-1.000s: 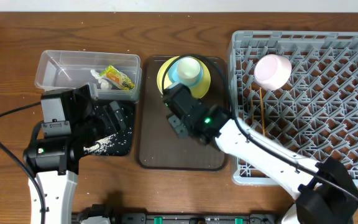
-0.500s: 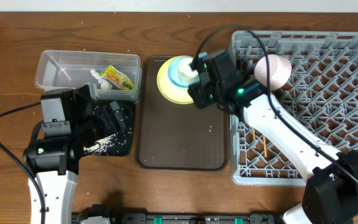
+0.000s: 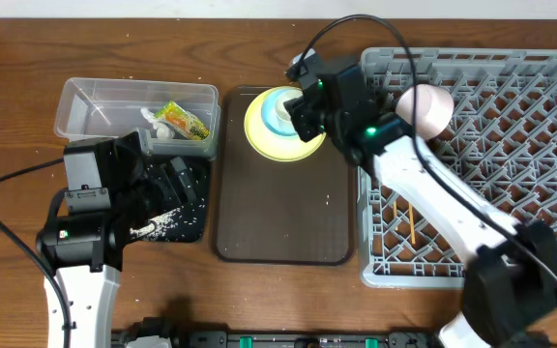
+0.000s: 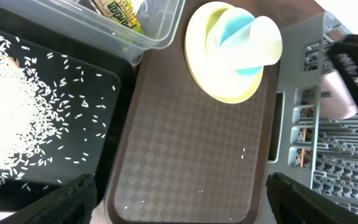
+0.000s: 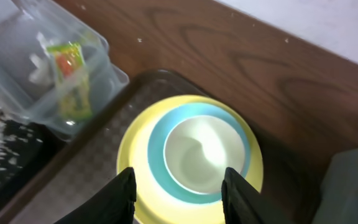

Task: Sort waste into correct bins and load items into the dishwasher rack
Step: 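Lower the right gripper onto the white cup in the blue bowl and grasp, then lift the white cup off the stack with the right gripper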

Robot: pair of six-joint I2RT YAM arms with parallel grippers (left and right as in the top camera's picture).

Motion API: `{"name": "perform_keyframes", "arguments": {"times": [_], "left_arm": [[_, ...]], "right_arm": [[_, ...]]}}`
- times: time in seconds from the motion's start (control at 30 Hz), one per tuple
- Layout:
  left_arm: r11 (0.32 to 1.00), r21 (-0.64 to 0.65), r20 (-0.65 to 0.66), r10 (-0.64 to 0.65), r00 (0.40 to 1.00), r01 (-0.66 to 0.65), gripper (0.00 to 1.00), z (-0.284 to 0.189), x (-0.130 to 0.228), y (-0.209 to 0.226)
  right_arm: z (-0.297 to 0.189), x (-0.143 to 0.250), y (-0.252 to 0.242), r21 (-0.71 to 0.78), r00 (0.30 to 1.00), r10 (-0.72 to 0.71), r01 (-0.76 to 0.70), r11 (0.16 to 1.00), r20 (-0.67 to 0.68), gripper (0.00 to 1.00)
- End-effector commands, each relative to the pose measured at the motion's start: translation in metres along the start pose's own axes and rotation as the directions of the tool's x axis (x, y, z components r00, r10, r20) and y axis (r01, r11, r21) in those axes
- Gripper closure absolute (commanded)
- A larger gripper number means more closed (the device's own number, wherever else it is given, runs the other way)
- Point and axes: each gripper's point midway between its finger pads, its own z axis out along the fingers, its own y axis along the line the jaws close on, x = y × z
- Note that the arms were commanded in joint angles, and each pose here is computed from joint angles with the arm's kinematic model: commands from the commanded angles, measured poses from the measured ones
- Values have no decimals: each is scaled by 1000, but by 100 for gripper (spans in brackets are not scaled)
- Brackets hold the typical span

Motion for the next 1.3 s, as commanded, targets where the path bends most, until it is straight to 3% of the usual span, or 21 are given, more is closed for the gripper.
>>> {"name": "perform_keyframes", "arguments": {"times": [0.0,0.3,0.47,0.77,1.03,1.27], "left_arm": [[1000,-5,8,12,1000,-12,10,-1,-2,1],[1000,-5,8,12,1000,-12,10,-1,-2,1],[1000,-6,8,11,1000,-11,10,-1,-2,1],[1000,-5,8,12,1000,-12,10,-1,-2,1],[1000,-5,8,12,1000,-12,10,-1,-2,1],[1000,-5,8,12,1000,-12,10,-1,-2,1]], "right_arm": [[27,19,7,-7,996,-76,76,997,-53,58],[61,50,13,-6,985,-124,124,992,-123,57],[61,51,5,40,984,-124,130,991,-129,71],[59,60,4,39,978,-123,131,991,-169,76],[59,60,5,41,978,-124,133,990,-168,98],[52,44,5,46,986,-121,127,991,-118,99]]}}
